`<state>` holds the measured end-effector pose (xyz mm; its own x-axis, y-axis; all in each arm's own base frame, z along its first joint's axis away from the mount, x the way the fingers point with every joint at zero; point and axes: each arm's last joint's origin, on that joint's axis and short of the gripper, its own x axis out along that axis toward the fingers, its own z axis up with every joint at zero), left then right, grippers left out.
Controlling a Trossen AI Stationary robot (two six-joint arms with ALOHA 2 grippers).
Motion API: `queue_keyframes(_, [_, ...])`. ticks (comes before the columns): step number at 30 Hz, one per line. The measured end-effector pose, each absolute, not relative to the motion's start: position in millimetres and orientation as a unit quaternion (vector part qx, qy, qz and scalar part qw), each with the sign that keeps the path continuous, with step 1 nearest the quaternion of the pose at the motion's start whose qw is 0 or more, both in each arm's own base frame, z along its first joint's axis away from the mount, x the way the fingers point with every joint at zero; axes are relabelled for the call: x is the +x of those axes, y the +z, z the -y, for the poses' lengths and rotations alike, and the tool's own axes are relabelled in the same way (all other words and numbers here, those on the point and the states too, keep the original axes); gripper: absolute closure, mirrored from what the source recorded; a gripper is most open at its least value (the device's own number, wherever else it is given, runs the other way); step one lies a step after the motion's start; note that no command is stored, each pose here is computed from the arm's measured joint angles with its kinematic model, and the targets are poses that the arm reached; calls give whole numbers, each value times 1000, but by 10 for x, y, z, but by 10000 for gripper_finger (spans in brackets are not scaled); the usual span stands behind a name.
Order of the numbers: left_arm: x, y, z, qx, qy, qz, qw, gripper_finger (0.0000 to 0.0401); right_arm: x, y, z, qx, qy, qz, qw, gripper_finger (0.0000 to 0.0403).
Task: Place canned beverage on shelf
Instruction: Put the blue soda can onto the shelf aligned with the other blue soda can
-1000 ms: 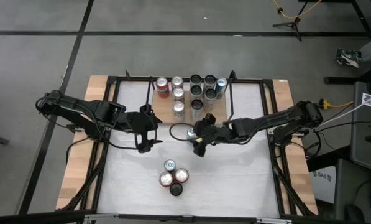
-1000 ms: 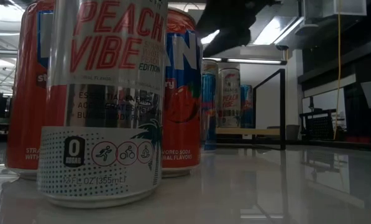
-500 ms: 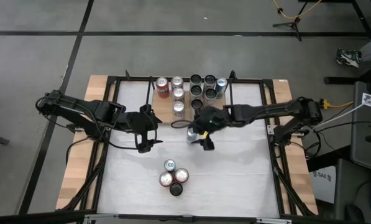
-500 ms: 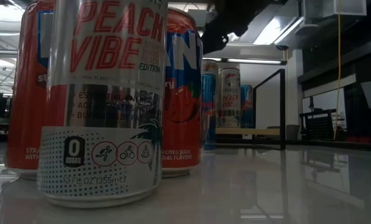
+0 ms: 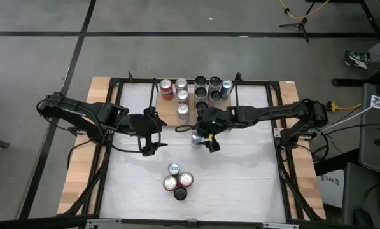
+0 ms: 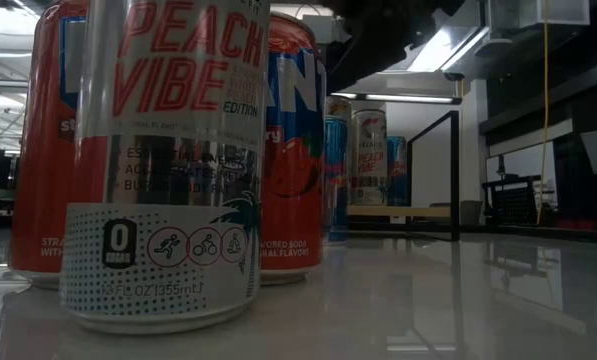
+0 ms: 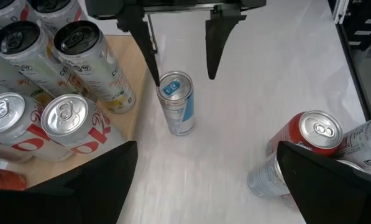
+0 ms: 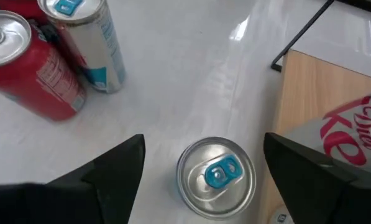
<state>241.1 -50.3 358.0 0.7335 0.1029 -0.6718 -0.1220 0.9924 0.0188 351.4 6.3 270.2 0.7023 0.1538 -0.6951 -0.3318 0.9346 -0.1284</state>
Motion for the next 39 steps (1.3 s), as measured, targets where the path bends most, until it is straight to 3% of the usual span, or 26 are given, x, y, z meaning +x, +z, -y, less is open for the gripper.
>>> queue_keyframes(10, [2410,3579,504,-13,60,-360,931,24,3628,2471,-52,-123,126,-393,903,81])
queue_keyframes(39, [2411,3580,503,-13,60,-360,931,24,3669,2287,-48,-125,113,-431,886,81])
